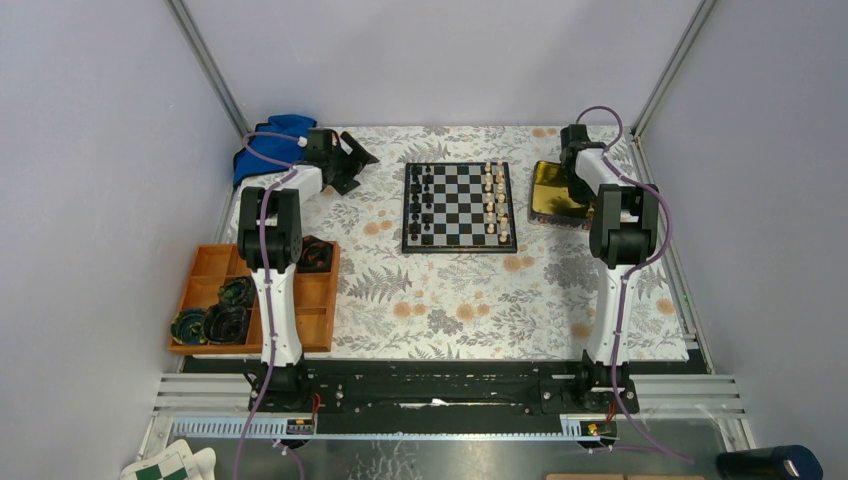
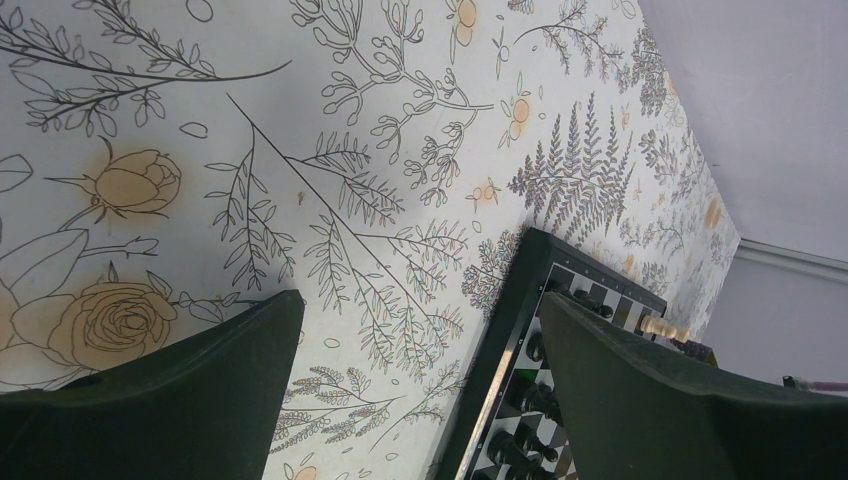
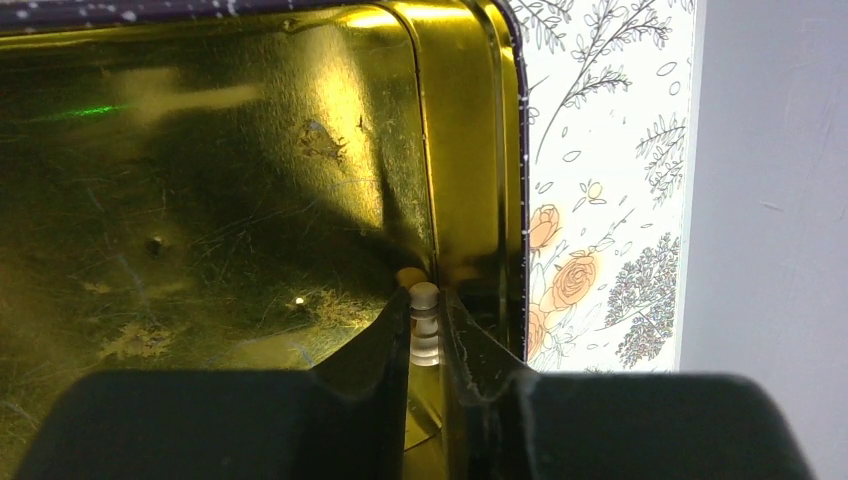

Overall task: Set up the chess pieces on the board
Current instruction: Pick up the chess piece from the storage box.

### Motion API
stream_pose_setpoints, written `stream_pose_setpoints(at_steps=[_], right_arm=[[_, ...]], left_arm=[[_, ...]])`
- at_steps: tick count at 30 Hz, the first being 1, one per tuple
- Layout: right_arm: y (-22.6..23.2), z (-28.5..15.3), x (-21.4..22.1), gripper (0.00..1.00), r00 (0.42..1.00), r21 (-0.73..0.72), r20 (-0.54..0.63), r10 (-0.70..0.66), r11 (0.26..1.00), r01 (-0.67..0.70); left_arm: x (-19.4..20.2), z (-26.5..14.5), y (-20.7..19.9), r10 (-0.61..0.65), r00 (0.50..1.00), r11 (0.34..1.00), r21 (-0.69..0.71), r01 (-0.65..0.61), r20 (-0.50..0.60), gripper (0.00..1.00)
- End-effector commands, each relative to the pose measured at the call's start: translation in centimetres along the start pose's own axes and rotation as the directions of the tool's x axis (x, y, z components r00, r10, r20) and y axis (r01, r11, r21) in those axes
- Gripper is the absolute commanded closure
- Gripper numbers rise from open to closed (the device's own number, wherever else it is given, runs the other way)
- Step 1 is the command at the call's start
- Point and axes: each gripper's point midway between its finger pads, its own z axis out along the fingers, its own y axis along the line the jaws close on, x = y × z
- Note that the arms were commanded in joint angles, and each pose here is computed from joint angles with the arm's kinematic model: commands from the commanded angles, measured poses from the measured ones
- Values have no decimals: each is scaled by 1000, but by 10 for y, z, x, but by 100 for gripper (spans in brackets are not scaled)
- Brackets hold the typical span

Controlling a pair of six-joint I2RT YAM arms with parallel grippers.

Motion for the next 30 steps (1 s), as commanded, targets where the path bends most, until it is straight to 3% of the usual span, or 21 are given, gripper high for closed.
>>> stream_pose_setpoints(at_steps=[1, 8, 30], right_arm=[[-8, 4, 9, 89, 999, 11, -42, 16, 1000, -15], [-12, -8, -2, 100, 999, -4, -5, 36, 999, -36], [-6, -91, -53, 100, 947, -103, 315, 59, 994, -28]], left_arm=[[54, 17, 87, -47, 989, 974, -227, 13, -143, 1], [56, 16, 87, -52, 988, 974, -227, 17, -148, 1], [55, 8, 81, -56, 989, 976, -216, 25, -140, 1]])
